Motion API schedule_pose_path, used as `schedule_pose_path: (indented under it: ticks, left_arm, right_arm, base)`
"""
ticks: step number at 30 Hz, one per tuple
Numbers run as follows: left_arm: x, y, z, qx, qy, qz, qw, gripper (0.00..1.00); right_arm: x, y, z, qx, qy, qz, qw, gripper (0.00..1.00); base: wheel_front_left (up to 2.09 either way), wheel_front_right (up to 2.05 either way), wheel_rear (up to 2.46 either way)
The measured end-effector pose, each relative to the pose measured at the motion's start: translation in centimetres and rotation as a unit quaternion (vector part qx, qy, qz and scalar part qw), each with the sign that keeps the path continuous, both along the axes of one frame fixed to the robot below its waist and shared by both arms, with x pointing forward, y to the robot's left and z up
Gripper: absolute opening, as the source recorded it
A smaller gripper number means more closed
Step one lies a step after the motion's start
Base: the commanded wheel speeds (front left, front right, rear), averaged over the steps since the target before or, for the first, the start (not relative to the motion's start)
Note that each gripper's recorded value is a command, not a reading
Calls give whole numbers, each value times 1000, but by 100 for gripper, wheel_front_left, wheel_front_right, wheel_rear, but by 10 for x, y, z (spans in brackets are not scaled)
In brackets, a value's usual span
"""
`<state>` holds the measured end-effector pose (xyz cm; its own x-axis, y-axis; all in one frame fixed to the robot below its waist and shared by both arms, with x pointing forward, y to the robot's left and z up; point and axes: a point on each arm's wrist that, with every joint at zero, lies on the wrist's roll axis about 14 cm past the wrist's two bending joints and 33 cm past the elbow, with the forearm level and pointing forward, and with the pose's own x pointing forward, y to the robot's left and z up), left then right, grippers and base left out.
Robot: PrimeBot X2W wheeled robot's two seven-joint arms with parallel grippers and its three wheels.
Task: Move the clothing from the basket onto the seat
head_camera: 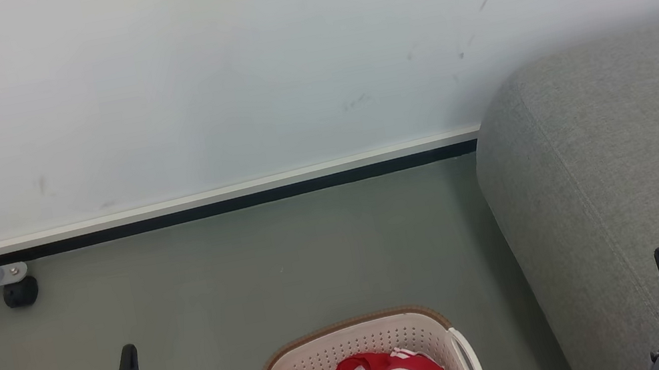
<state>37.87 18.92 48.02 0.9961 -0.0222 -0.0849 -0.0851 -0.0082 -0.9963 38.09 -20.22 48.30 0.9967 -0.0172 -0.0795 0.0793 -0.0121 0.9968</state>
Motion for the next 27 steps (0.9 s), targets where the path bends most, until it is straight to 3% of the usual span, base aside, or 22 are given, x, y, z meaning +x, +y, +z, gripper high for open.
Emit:
schedule_pose_path:
  ticks: [27]
  left_arm:
    - [0, 0, 0, 0, 0, 0, 1000, 0]
  right_arm:
    - [0, 0, 0, 0, 0, 0, 1000, 0]
  base:
    - [0, 0, 0]
